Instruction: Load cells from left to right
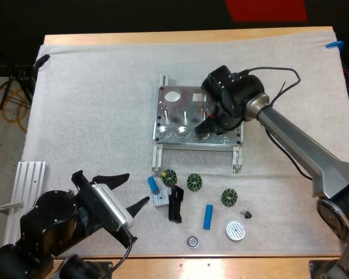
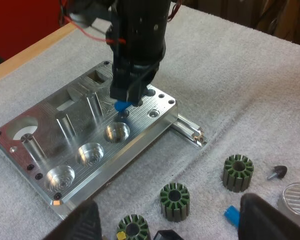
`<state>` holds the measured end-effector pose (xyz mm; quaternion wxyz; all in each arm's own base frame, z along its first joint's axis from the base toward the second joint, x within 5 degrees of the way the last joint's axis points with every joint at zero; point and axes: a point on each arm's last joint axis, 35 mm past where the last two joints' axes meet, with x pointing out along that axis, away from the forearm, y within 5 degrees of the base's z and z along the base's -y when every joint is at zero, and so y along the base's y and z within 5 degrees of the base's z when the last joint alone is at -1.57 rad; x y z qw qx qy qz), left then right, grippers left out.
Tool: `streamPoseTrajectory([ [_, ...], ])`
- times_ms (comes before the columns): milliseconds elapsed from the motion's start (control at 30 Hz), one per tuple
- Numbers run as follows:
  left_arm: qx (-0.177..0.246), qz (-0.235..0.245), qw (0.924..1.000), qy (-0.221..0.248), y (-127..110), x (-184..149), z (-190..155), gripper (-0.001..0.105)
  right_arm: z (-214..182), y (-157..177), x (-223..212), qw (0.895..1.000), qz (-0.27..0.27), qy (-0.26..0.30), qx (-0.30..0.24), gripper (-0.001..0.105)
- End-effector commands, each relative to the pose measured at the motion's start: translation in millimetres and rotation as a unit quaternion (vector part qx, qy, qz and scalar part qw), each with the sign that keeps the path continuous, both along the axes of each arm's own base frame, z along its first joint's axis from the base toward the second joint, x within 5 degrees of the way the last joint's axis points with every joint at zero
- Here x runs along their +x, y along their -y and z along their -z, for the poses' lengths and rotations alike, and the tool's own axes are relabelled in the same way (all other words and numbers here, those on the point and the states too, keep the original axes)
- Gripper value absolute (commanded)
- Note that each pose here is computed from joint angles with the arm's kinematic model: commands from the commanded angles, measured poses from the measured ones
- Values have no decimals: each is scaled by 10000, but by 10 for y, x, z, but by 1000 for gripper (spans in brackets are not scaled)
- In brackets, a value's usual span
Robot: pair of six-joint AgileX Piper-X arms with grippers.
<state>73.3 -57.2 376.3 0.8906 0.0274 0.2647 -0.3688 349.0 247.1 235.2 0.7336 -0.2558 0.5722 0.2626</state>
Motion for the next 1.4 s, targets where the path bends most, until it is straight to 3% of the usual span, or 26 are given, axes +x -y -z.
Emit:
streamPoseTrajectory([
  [0, -66, -73, 9999, 69, -3, 2, -24, 58, -6, 5, 19, 10000, -6, 5, 16, 0],
  [367, -76, -73, 9999, 83, -2, 3, -27, 58, -2, 27, -57, 9994, -48, -317, -89, 0],
  [933, -112, -72, 9998, 137, 2, 9, -39, 58, -13, -32, 27, 9998, -53, 52, 172, 0],
  [1367, -112, -72, 9998, 137, 2, 9, -39, 58, -5, -13, 2, 10000, -6, -58, 76, 0],
])
